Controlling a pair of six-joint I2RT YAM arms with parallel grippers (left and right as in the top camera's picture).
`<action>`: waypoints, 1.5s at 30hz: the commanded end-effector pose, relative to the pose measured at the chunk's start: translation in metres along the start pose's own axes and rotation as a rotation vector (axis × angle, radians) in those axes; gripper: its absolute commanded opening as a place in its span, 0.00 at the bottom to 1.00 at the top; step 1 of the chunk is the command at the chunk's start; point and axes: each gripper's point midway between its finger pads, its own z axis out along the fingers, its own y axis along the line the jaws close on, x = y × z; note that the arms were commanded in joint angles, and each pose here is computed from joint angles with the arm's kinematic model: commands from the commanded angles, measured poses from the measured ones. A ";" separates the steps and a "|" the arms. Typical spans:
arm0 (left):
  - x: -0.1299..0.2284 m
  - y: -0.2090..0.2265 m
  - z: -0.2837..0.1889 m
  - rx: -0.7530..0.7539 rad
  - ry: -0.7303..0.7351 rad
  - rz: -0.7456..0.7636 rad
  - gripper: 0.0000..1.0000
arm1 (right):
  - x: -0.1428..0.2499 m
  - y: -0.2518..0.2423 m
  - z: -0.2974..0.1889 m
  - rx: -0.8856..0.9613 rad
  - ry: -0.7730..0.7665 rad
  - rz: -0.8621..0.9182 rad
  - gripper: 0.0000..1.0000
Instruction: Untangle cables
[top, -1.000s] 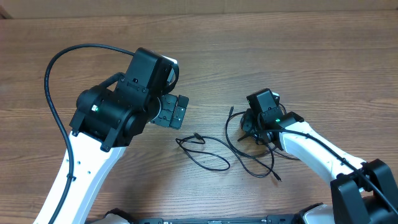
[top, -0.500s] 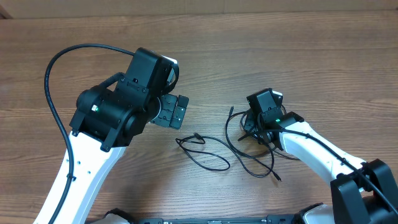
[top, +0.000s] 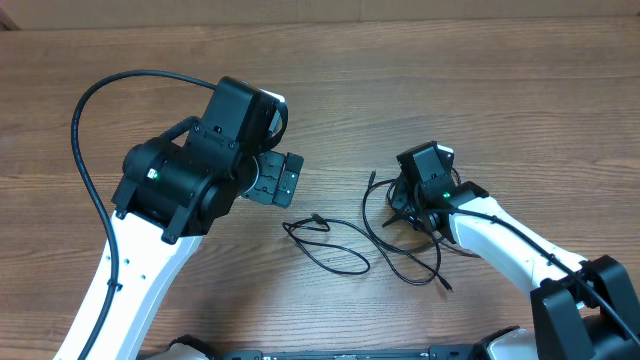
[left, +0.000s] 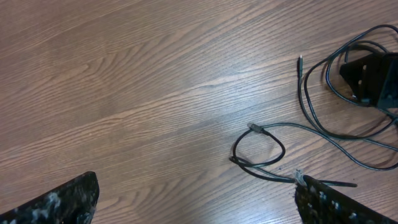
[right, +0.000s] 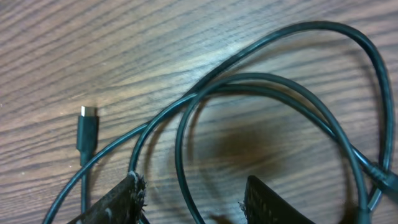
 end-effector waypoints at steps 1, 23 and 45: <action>-0.001 0.003 0.003 -0.017 0.003 -0.016 1.00 | 0.012 -0.007 0.010 0.002 0.001 -0.004 0.51; -0.001 0.003 0.003 -0.017 0.003 -0.016 1.00 | 0.013 -0.001 0.015 -0.070 -0.052 -0.016 0.04; -0.001 0.003 0.003 -0.017 0.003 -0.016 0.99 | -0.264 0.055 -0.429 -0.247 -1.092 -0.031 0.04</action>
